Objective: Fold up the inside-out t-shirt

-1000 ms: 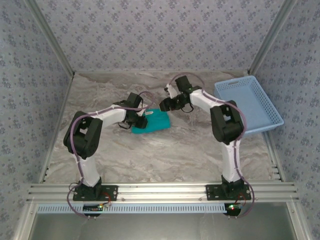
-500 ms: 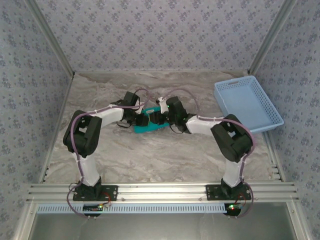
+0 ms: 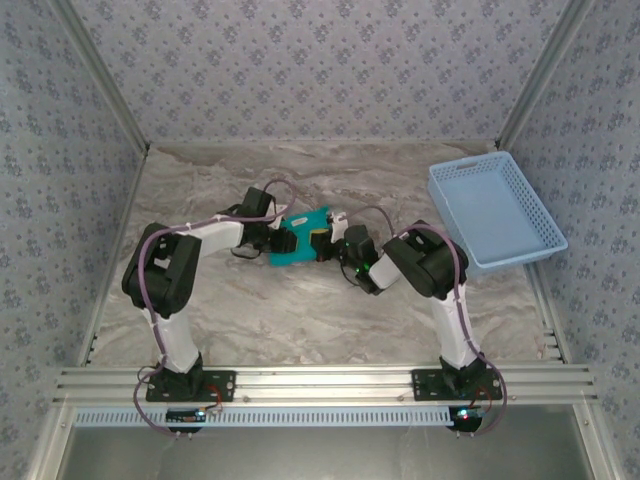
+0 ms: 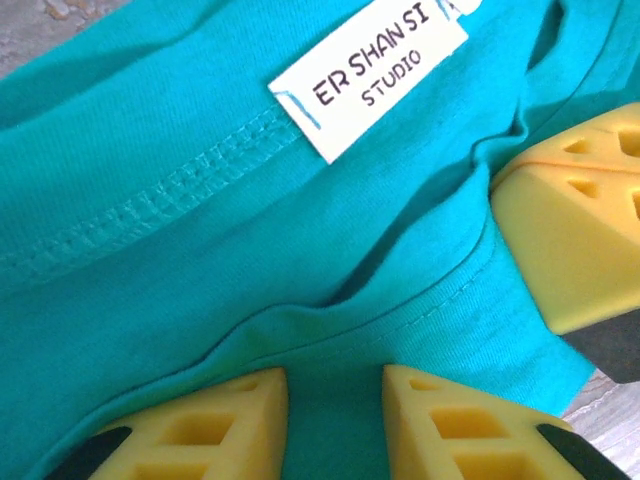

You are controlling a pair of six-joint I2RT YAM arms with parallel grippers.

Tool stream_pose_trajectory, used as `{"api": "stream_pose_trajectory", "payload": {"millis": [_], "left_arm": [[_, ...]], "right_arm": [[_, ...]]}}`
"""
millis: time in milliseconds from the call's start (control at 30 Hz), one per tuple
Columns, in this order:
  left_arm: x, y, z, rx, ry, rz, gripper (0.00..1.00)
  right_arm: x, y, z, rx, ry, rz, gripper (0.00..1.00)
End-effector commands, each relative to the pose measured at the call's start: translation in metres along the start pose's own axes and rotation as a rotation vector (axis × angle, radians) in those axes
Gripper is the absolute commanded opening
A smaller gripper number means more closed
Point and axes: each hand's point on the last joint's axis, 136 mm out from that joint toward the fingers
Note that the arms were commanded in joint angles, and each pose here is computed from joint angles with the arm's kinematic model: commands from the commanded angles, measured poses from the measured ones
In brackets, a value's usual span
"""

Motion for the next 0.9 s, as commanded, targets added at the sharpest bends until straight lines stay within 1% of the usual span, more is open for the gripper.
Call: {"api": "stream_pose_trajectory", "payload": {"millis": [0,100,167,200,233,300,333,367,400,433,467,500,567,667,700,767,867], "left_arm": [[-0.046,0.027,-0.005,0.055,0.146,0.049,0.34],[-0.033,0.014,0.014,0.006,0.109,0.041,0.36],[-0.012,-0.005,0.036,-0.022,0.019,0.025,0.4],[-0.002,-0.014,0.048,-0.03,-0.03,0.014,0.42],[0.009,-0.026,0.064,-0.039,-0.089,-0.004,0.45],[0.026,-0.041,0.096,-0.051,-0.181,-0.031,0.5],[0.032,-0.045,0.113,-0.042,-0.222,-0.045,0.52],[0.04,-0.048,0.133,-0.018,-0.274,-0.058,0.57],[0.043,-0.044,0.148,0.021,-0.308,-0.062,0.71],[0.048,-0.041,0.169,0.07,-0.366,-0.079,0.94],[0.05,-0.036,0.186,0.121,-0.423,-0.105,1.0],[0.052,-0.03,0.2,0.166,-0.475,-0.119,1.0],[0.053,-0.011,0.229,0.267,-0.6,-0.126,1.0],[0.046,0.028,0.249,0.423,-0.728,-0.122,1.0],[0.043,0.039,0.251,0.468,-0.758,-0.128,1.0],[0.034,0.068,0.241,0.532,-0.803,-0.158,1.0],[0.023,0.097,0.218,0.524,-0.832,-0.184,1.0]], "right_arm": [[-0.016,-0.004,0.008,-0.001,0.067,0.037,0.05],[0.01,0.008,0.016,0.061,0.047,0.051,0.08],[0.039,0.017,0.024,0.077,0.017,0.067,0.18],[0.05,0.018,0.028,0.075,0.01,0.071,0.2],[0.069,0.02,0.034,0.066,-0.01,0.082,0.24],[0.098,0.016,0.048,0.025,-0.03,0.098,0.35],[0.115,0.013,0.057,-0.005,-0.04,0.109,0.43],[0.127,0.006,0.067,-0.054,-0.041,0.115,0.55],[0.137,-0.001,0.078,-0.108,-0.042,0.119,0.81],[0.147,-0.009,0.091,-0.163,-0.043,0.133,1.0],[0.156,-0.015,0.104,-0.203,-0.05,0.161,1.0],[0.162,-0.021,0.116,-0.246,-0.054,0.184,1.0],[0.162,-0.045,0.144,-0.381,-0.007,0.214,1.0],[0.143,-0.078,0.182,-0.505,0.107,0.236,1.0],[0.136,-0.088,0.194,-0.531,0.134,0.234,1.0],[0.118,-0.106,0.218,-0.567,0.17,0.226,1.0],[0.089,-0.137,0.248,-0.647,0.205,0.158,1.0]]}}
Point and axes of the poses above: each hand's point on the last joint's axis, 136 mm out from that joint toward the fingers, its own z axis back along the fingers, its own y axis along the line the jaws close on, x = y × z, and after that the axes turned 11 degrees about z, right-handed
